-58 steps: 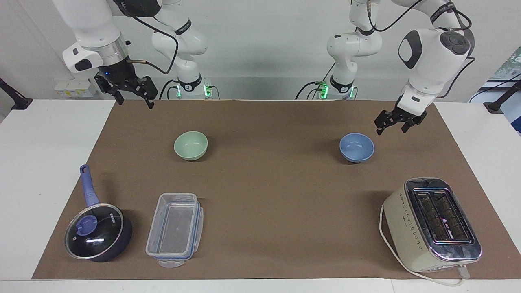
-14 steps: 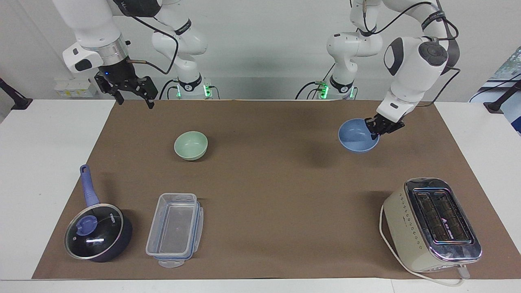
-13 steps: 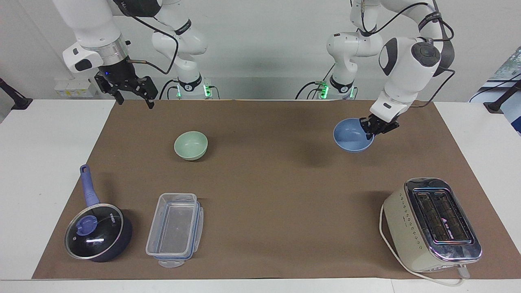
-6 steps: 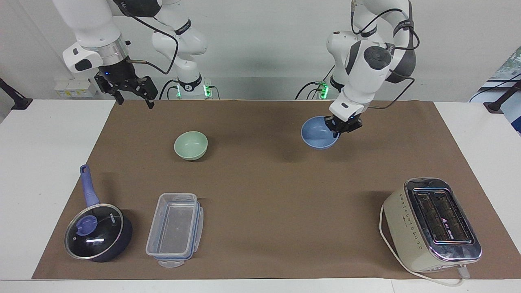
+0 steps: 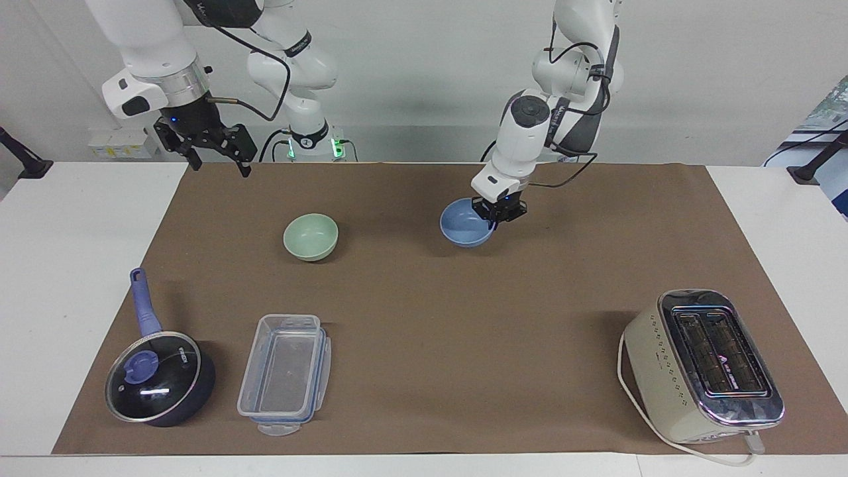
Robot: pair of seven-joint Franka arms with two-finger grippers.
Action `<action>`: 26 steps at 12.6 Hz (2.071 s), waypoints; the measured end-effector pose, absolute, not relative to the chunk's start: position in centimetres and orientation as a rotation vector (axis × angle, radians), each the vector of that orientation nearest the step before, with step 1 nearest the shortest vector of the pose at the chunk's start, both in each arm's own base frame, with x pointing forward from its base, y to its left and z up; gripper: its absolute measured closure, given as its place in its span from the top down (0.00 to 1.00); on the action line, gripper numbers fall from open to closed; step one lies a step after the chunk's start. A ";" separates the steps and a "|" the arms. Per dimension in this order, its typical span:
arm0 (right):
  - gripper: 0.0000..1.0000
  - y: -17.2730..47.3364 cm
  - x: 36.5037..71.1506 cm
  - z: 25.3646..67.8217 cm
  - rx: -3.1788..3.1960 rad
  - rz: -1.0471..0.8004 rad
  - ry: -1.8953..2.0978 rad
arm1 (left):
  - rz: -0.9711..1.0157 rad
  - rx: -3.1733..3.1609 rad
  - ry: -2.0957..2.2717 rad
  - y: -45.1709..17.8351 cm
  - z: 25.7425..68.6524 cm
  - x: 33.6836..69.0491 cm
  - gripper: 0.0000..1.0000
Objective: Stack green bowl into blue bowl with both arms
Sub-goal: 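Slide the blue bowl with the left gripper toward the table center, then release the blue bowl with the left gripper while the right gripper reaches, then grasp the pale green bowl's rim with the right gripper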
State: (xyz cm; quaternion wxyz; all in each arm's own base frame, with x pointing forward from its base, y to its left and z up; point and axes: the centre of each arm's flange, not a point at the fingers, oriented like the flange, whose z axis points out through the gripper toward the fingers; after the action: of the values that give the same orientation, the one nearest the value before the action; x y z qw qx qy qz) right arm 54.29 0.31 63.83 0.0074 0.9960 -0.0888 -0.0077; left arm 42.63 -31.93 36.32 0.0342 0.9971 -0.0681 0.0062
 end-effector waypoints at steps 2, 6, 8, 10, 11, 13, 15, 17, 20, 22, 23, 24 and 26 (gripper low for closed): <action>1.00 0.3 54.2 63.7 3.114 -0.031 -0.278 | 0.048 3.049 -0.198 -34.3 34.2 41.5 0.05; 1.00 0.3 54.0 63.3 3.112 -0.043 -0.278 | 0.048 3.049 -0.164 -34.2 33.1 41.8 0.38; 1.00 0.4 54.3 62.6 3.114 -0.026 -0.275 | 0.066 3.047 -0.119 -32.6 33.7 43.6 0.64; 1.00 0.5 54.5 61.0 3.113 -0.042 -0.272 | 0.063 3.055 -0.091 -29.3 34.8 46.4 0.91; 1.00 0.5 54.6 60.1 3.112 -0.049 -0.271 | 0.053 3.060 -0.063 -27.6 35.8 47.9 1.00; 1.00 0.7 54.9 57.9 3.113 -0.045 -0.264 | 0.049 3.064 -0.024 -24.5 38.1 50.5 1.00; 1.00 0.9 55.1 55.1 3.114 -0.041 -0.258 | 0.057 3.064 -0.019 -21.1 40.3 52.9 1.00; 1.00 1.7 55.1 51.9 3.118 -0.038 -0.232 | 0.073 3.063 -0.003 -17.7 41.8 54.7 1.00; 1.00 3.8 54.3 46.3 3.121 -0.053 -0.170 | 0.029 3.074 -0.012 -11.7 44.7 56.8 1.00; 1.00 3.9 53.5 43.3 3.120 -0.063 -0.165 | -0.004 3.076 -0.018 -7.8 47.6 57.7 1.00; 1.00 3.8 53.0 41.9 3.120 -0.070 -0.163 | -0.008 3.076 -0.013 -6.4 48.9 58.0 1.00; 1.00 3.8 52.5 40.6 3.118 -0.085 -0.161 | -0.006 3.075 -0.014 -5.1 50.2 58.2 1.00; 1.00 3.7 51.6 38.4 3.119 -0.093 -0.148 | 0.008 3.074 -0.041 -3.1 52.6 58.4 1.00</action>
State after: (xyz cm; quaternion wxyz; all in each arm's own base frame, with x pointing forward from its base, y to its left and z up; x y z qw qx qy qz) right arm 51.59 3.73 38.38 0.0090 0.9984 -0.0474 -0.0297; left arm 58.40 -3.09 52.56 0.0337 0.9993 -0.0134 0.0025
